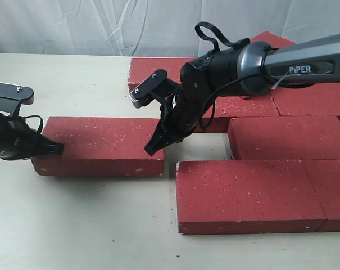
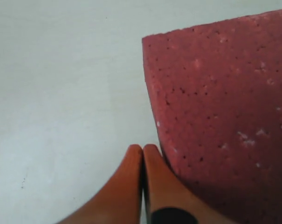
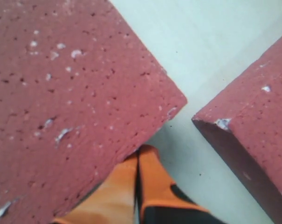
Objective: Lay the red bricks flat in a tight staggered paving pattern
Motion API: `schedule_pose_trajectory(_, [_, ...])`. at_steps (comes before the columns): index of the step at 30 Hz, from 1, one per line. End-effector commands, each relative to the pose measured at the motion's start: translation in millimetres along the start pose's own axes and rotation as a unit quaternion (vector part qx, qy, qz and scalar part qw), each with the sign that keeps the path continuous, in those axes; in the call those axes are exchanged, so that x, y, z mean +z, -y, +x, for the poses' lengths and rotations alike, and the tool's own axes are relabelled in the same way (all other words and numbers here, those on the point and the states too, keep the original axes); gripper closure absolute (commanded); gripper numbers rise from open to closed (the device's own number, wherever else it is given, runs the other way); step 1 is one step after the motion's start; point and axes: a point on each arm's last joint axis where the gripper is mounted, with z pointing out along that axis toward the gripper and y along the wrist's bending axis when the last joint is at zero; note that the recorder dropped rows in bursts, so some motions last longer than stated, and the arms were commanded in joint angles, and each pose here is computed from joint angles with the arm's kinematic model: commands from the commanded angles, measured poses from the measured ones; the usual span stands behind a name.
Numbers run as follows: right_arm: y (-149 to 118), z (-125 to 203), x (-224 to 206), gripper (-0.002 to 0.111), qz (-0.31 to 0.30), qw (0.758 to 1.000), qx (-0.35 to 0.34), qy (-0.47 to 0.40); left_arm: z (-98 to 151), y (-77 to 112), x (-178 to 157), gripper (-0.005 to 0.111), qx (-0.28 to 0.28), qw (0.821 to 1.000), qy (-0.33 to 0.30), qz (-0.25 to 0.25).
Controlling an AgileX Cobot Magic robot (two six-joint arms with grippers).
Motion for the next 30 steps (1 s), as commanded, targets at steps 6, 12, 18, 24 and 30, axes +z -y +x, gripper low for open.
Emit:
schedule_pose_trajectory(6, [3.8, 5.2, -2.1, 0.109, 0.031, 0.997, -0.056, -0.040, -3.2, -1.0, 1.5, 0.107, -0.006, 0.999, 0.023, -0.021])
schedule_pose_trajectory(12, [8.6, 4.5, -9.5, 0.109, 0.057, 0.995, -0.065, -0.044, -4.3, -1.8, 1.4, 0.107, 0.012, 0.999, 0.029, -0.026])
schedule_pose_trajectory(18, [9.0, 5.6, -59.3, 0.109, 0.057, 0.995, -0.047, -0.070, -16.2, -16.0, -0.7, 0.107, 0.058, 0.993, 0.078, -0.069])
schedule_pose_trajectory(24, [8.8, -1.3, -82.7, 0.109, 0.060, 0.997, -0.039, -0.029, -38.9, -30.0, -4.2, 0.107, 0.046, 0.994, 0.082, -0.061])
schedule_pose_trajectory(30, [8.1, 5.9, -71.5, 0.109, 0.060, 0.994, -0.095, -0.017, -48.5, -45.2, -2.9, 0.107, 0.048, 0.998, -0.038, 0.029])
